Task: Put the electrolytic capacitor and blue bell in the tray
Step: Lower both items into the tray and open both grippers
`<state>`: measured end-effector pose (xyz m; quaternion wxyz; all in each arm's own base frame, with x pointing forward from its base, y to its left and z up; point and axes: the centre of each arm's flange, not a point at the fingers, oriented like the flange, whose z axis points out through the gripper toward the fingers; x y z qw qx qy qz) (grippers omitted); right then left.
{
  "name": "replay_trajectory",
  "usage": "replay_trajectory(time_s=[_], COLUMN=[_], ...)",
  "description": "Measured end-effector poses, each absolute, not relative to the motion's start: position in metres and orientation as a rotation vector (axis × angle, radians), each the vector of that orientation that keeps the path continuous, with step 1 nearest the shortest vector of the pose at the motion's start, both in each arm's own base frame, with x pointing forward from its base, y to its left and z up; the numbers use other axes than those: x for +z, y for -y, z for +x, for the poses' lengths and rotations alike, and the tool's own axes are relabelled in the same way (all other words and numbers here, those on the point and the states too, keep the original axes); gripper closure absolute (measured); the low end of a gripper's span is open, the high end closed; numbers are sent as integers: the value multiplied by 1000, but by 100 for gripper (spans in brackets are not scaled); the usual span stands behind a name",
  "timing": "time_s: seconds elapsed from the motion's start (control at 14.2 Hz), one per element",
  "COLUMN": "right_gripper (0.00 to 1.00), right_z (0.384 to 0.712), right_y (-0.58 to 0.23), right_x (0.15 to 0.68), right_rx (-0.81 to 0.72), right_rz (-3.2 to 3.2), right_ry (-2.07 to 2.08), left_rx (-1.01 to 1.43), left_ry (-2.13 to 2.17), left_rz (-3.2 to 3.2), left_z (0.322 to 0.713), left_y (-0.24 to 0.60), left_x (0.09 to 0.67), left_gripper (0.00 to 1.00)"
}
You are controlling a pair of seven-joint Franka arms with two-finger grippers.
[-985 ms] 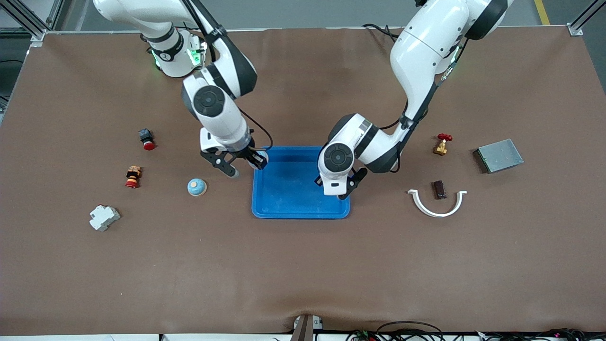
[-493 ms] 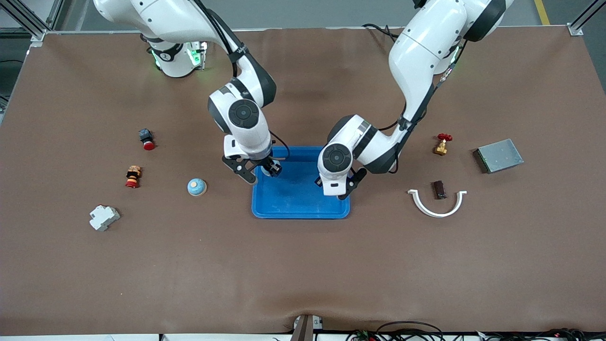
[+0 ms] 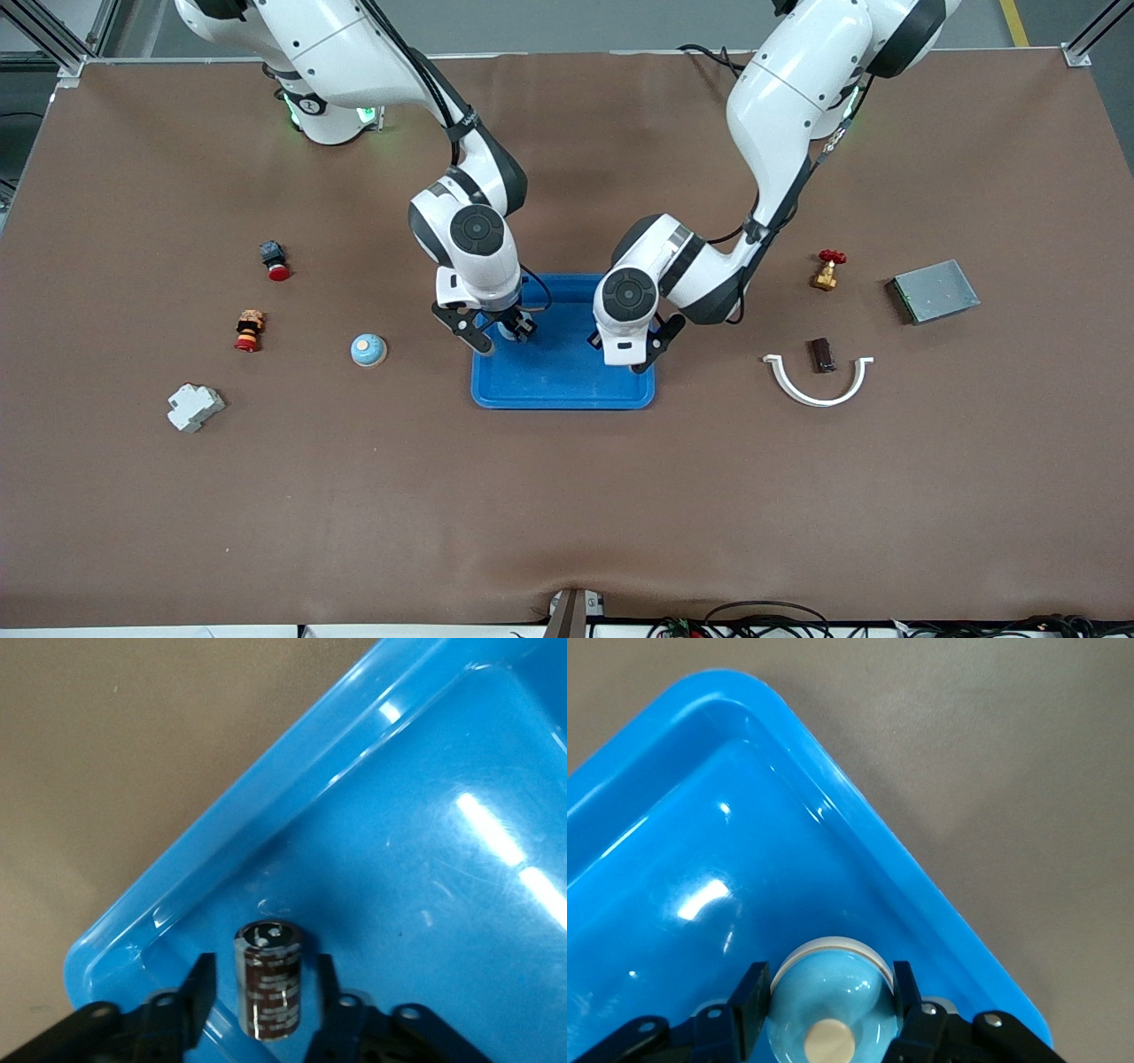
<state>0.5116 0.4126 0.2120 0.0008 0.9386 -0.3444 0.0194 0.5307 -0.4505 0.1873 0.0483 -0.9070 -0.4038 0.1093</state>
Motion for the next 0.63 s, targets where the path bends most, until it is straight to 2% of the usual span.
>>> replay_trajectory(time_s=[0.28, 0.35, 0.63], right_gripper=[39, 39, 39], right_z=[506, 504, 502], right_y=[-420, -421, -425], right_x=[206, 205, 202], right_rx=[65, 65, 73], right_rz=[2936, 2934, 2935], right_ry=[1085, 1087, 1103], left_rx=[292, 286, 262], left_ry=[1197, 1195, 1181], left_rz=[-2782, -2788, -2789], left_z=[530, 531, 540], left_y=[455, 457, 449], left_x=[190, 193, 219], left_gripper=[4, 0, 0])
